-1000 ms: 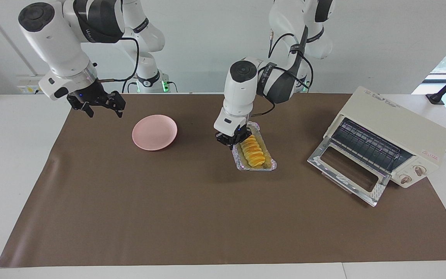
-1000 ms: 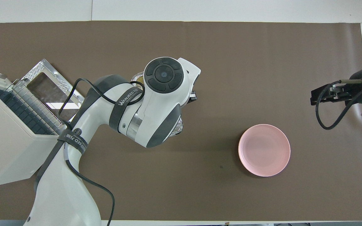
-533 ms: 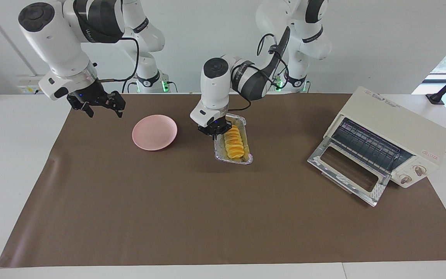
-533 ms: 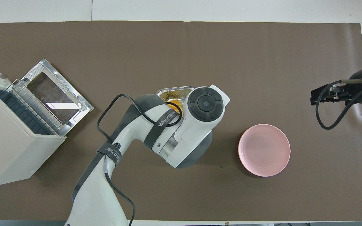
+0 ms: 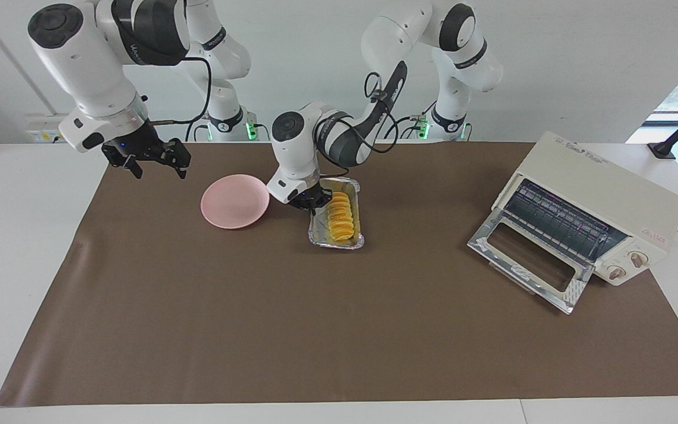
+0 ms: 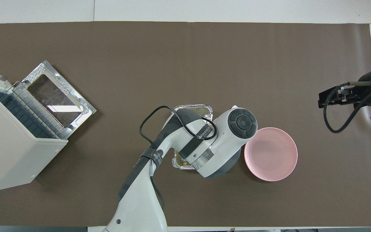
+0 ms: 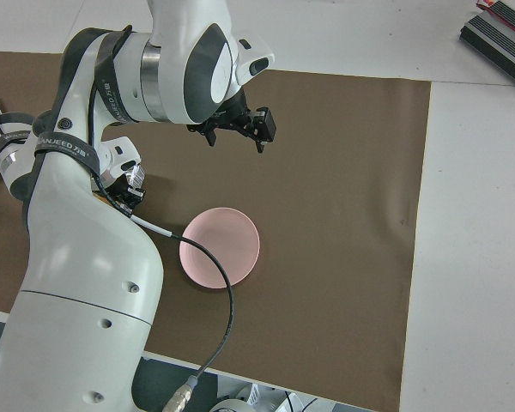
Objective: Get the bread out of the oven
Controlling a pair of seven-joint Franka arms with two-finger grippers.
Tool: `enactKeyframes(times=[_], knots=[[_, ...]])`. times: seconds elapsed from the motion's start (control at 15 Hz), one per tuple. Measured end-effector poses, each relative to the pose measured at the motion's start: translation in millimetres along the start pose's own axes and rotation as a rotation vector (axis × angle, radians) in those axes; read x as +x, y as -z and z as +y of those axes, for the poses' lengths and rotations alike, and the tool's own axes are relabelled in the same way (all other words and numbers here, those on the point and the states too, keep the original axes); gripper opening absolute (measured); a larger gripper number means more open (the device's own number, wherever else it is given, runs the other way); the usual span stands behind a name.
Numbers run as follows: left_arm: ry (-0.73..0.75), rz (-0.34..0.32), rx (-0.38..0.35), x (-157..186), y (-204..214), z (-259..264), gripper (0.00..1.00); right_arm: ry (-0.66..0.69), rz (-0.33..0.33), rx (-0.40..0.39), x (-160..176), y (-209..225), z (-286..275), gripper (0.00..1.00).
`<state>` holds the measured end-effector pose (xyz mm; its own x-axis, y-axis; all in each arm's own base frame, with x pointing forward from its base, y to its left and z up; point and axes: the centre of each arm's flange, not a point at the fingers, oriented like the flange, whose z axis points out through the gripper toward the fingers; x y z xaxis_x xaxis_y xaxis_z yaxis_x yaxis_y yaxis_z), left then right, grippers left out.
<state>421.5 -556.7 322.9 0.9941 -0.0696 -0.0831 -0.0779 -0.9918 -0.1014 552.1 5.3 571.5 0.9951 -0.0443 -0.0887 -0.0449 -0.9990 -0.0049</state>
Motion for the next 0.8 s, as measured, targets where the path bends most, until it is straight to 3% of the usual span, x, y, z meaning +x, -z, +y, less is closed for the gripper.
enactKeyframes(times=[0.33, 0.6, 0.8], knots=[[-0.015, 0.002, 0.013, -15, -12, 18, 0.04, 0.0, 0.0, 0.0, 0, 0, 0, 1.0], [-0.006, 0.045, -0.005, -4, 3, 17, 0.48, 0.0, 0.0, 0.0, 0, 0, 0, 1.0], [0.116, 0.029, -0.106, 43, 41, -14, 0.77, 0.0, 0.0, 0.0, 0, 0, 0, 1.0]])
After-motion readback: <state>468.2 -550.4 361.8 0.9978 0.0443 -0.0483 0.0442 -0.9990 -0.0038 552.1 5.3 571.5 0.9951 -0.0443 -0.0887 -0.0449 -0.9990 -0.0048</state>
